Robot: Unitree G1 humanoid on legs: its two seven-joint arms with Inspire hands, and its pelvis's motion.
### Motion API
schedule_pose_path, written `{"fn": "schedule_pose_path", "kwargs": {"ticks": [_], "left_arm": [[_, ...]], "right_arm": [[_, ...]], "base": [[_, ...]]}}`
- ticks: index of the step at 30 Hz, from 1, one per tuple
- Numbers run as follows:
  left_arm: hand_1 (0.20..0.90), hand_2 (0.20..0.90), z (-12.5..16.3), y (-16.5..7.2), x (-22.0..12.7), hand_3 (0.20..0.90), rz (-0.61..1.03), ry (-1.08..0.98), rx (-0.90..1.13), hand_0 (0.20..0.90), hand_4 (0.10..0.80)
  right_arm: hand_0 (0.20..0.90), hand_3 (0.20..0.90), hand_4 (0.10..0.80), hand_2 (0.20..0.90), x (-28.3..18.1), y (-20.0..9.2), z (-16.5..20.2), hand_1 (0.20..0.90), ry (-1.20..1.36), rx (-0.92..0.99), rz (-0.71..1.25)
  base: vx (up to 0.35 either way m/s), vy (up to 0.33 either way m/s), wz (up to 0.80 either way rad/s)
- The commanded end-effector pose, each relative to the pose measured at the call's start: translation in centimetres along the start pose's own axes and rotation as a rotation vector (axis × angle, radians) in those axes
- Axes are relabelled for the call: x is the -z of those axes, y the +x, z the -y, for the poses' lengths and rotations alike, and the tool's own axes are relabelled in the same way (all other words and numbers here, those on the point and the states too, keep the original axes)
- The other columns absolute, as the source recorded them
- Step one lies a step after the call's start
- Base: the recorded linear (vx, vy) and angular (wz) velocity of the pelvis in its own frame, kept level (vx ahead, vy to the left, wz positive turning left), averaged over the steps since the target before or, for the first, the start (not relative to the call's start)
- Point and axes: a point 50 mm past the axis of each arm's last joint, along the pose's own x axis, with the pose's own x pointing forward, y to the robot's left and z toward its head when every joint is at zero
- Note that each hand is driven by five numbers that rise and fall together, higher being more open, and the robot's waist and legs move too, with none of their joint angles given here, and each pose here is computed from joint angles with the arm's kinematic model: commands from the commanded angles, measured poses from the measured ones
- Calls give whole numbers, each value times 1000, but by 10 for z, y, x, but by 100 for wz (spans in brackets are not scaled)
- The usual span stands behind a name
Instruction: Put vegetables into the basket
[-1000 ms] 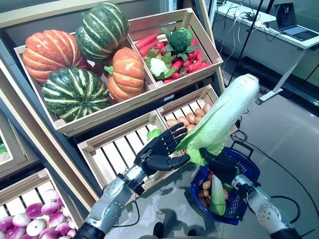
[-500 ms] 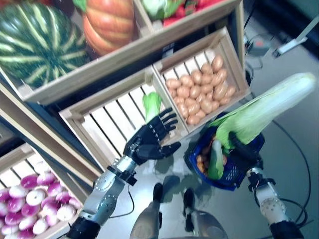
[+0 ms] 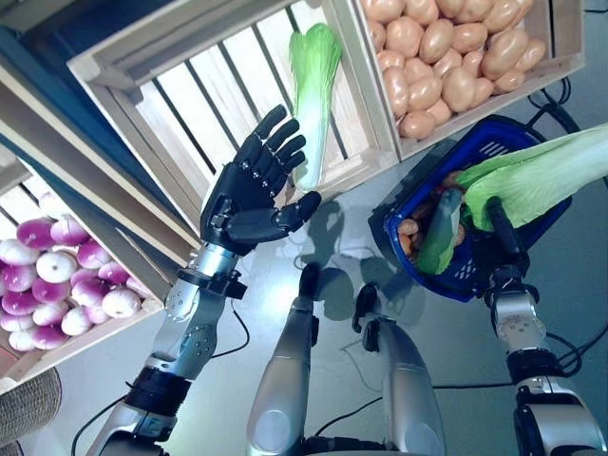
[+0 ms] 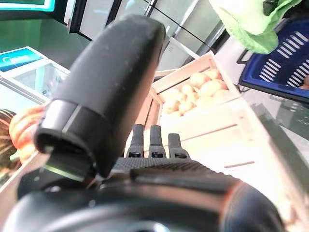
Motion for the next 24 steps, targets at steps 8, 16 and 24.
{"fn": "schedule_pose_path", "kwargs": {"ticks": [8, 16, 24], "left_arm": [[900, 900, 30, 31, -39, 900, 237, 3, 146, 900, 800], [900, 900, 26, 32, -37, 900, 211, 21, 96, 900, 800], [900, 900, 27, 31, -35, 900, 188, 28, 92, 900, 800]], "right_arm": [[300, 300, 400, 300, -52, 17, -36, 300, -25, 3, 175], [300, 300, 400, 300, -40, 23, -27, 300, -119, 233, 100], [808, 808, 739, 808, -36, 24, -10, 808, -212, 398, -17]], "base": [[17, -27, 4], [44, -8, -1], [45, -19, 0]]}}
